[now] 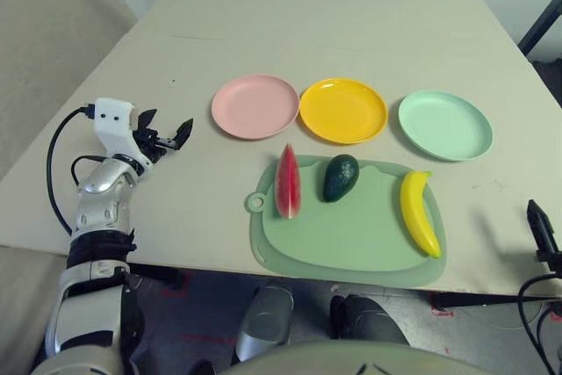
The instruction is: Place the fruits into color-matched plates.
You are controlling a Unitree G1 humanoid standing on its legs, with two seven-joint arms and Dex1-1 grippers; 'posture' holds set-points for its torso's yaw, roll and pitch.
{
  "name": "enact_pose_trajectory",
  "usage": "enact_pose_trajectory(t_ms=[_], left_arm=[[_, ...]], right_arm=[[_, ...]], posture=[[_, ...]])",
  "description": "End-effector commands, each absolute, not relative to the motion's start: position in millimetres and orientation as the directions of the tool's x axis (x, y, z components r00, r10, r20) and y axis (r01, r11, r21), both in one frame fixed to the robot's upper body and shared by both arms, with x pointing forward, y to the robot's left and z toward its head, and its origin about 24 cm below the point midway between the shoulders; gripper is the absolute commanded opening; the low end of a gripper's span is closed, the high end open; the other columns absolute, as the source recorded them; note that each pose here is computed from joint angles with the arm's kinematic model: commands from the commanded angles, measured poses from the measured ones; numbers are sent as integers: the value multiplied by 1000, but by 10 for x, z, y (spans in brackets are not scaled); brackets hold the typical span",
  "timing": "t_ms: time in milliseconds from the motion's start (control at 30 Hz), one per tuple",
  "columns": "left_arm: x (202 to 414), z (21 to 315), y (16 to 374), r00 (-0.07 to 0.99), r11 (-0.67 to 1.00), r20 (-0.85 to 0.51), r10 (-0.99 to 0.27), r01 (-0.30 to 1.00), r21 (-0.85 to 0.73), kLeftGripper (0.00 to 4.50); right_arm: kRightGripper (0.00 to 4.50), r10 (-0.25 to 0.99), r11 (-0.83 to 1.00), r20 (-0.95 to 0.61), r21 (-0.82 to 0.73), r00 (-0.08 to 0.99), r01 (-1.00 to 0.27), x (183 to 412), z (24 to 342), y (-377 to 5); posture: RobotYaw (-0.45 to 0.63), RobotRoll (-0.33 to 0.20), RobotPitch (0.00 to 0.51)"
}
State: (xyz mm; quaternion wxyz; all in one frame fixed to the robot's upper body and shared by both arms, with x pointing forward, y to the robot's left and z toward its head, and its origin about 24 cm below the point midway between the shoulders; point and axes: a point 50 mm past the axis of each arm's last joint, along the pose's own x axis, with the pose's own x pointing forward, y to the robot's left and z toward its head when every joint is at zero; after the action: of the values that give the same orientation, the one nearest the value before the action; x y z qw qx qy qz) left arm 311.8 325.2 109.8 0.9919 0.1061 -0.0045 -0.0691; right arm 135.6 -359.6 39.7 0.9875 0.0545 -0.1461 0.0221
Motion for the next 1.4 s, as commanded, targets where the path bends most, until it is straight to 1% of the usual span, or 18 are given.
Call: enact_pose_trajectory(t_ms=[33, 167, 367, 500, 567, 600, 633, 733, 800, 833, 900, 967, 1033, 1100, 1133, 1200, 1300, 1400], left_arm=[[3107, 1078, 3310, 992, 964, -24, -125, 127, 233, 4456], [3086, 1100, 3349, 994, 966, -13, -112, 112, 233, 4456], [3027, 1081, 3329, 991, 972, 2, -132, 129, 197, 4456], [3014, 1129, 3153, 938, 932, 31, -345, 338, 133, 4456], [3005, 1188, 3063, 895, 894, 63, -442, 434, 111, 4456], [2998, 1234, 3021, 866, 868, 82, -493, 484, 105, 4456], [2990, 1285, 2982, 834, 840, 101, -542, 533, 101, 4456], [2946, 1454, 2926, 736, 752, 155, -659, 651, 106, 4456], [2895, 1543, 2905, 669, 685, 149, -728, 716, 137, 4456], [2865, 1570, 2890, 634, 646, 124, -763, 747, 155, 4456], [2798, 1613, 2855, 554, 546, 24, -832, 811, 209, 4456], [2741, 1690, 2814, 462, 433, -76, -884, 868, 244, 4456], [2700, 1765, 2771, 371, 316, -182, -911, 909, 271, 4456], [2674, 1805, 2712, 288, 209, -290, -913, 938, 275, 4456], [2670, 1815, 2683, 256, 170, -330, -908, 948, 268, 4456], [2674, 1831, 2627, 204, 112, -393, -896, 963, 246, 4456], [2705, 1844, 2538, 150, 57, -434, -889, 974, 220, 4456], [2728, 1886, 2434, 110, 15, -436, -893, 977, 214, 4456]], right_arm=[[4500, 10, 996, 301, 79, 954, -36, 1292, 459, -3661], [4500, 25, 997, 288, 67, 957, -46, 1259, 489, -3707], [4500, 28, 997, 274, 62, 961, -47, 1196, 538, -3755], [4500, -80, 995, 246, 76, 966, 63, 1176, 560, -3734], [4500, -128, 992, 253, 33, 959, 123, 1143, 625, -3709], [4500, -137, 989, 235, -17, 962, 145, 1126, 659, -3672], [4500, -107, 988, 200, -85, 974, 126, 1120, 688, -3604], [4500, 82, 961, 125, -273, 989, -45, 1124, 810, -3300], [4500, 139, 929, 96, -358, 986, -96, 1144, 934, -3219], [4500, 164, 911, 80, -395, 983, -120, 1164, 1003, -3214], [4500, 250, 848, 41, -491, 967, -198, 1255, 1186, -3177], [4500, 334, 785, 16, -559, 942, -268, 1439, 1485, -3102], [4500, 412, 701, -43, -623, 910, -347, 1641, 1745, -3023], [4500, 469, 609, -136, -666, 873, -431, 1812, 1920, -2963], [4500, 481, 572, -182, -676, 858, -464, 1885, 1983, -2944], [4500, 527, 431, -326, -694, 785, -577, 2002, 2054, -2873], [4500, 535, 206, -505, -699, 677, -685, 2205, 2117, -2789], [4500, 528, -52, -649, -668, 548, -742, 2351, 2154, -2651]], posture=[[238, 0, 126], [251, 0, 141], [253, 0, 148], [231, 0, 148], [216, 0, 146], [210, 0, 145], [209, 0, 145], [203, 0, 143], [191, 0, 143], [186, 0, 145], [180, 0, 149], [178, 0, 152], [180, 0, 152], [181, 0, 152], [178, 0, 152], [175, 0, 150], [165, 0, 146], [168, 0, 139]])
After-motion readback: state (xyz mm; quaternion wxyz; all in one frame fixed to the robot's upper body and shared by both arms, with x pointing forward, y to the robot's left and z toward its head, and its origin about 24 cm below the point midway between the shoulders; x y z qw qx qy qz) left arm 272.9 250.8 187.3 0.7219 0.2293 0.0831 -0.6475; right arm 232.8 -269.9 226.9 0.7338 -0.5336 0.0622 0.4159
